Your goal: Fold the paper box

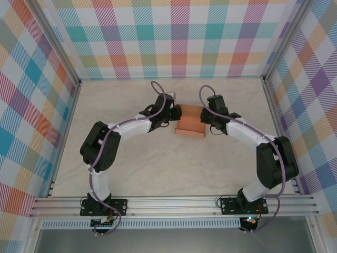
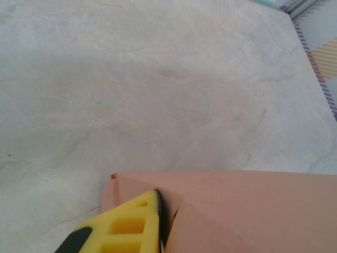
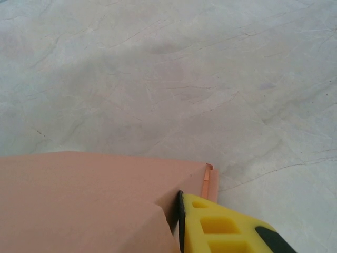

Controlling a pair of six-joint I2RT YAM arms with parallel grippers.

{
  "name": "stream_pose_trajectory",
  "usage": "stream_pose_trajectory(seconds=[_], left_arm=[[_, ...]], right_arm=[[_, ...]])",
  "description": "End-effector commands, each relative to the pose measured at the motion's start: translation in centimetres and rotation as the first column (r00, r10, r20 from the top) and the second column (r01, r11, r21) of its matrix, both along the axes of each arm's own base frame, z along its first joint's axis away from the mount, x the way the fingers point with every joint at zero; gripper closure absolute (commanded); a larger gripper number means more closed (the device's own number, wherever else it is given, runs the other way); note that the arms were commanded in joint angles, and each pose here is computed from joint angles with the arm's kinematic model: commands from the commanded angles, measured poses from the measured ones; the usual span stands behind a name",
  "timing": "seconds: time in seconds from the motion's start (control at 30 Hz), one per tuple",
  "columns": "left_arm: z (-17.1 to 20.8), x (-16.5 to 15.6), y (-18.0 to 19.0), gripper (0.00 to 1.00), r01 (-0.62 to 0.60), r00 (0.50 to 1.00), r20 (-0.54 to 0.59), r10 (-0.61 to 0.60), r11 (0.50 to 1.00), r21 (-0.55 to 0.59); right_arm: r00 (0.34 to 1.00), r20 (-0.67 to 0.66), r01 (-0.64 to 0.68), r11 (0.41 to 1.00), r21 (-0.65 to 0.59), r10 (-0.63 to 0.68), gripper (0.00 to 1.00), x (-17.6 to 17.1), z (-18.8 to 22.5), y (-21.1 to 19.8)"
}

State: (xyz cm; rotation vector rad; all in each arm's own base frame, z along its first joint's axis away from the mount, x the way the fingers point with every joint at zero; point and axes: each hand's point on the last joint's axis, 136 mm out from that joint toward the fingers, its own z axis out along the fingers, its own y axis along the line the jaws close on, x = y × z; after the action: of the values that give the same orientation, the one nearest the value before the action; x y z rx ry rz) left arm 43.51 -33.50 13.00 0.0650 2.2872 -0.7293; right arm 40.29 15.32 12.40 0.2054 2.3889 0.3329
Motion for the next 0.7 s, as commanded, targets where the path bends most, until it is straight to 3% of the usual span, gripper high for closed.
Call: stream_pose_trajectory(seconds=[0.0,0.3,0.53,0.67], left_arm=[[-3.4,-3.5,-1.1,0.89,0.047,0.986,-0.157,-0.048,0.999,-0.012],[-3.0,-3.1,-1.8,0.89,0.027,0.986,-0.165,-0.036,0.998,-0.058],[-4.4,-3.3,-0.3,0.89,0.067,0.994,-0.093,-0.061,0.996,0.063],[-4.3,-3.1,0.1,0.89,0.075,0.996,-0.059,-0.069,0.992,0.103]], right_arm=[[1.0,-0.002,0.007,0.999,0.051,-0.006,0.83,-0.6,0.3,0.7],[1.0,0.003,0.002,0.998,0.059,-0.002,0.87,-0.7,-0.1,0.7],[0.991,0.08,-0.111,0.993,0.036,0.108,0.87,-1.3,-0.8,1.4],[0.983,0.096,-0.161,0.987,0.03,0.157,0.79,-1.7,-1.1,1.8]])
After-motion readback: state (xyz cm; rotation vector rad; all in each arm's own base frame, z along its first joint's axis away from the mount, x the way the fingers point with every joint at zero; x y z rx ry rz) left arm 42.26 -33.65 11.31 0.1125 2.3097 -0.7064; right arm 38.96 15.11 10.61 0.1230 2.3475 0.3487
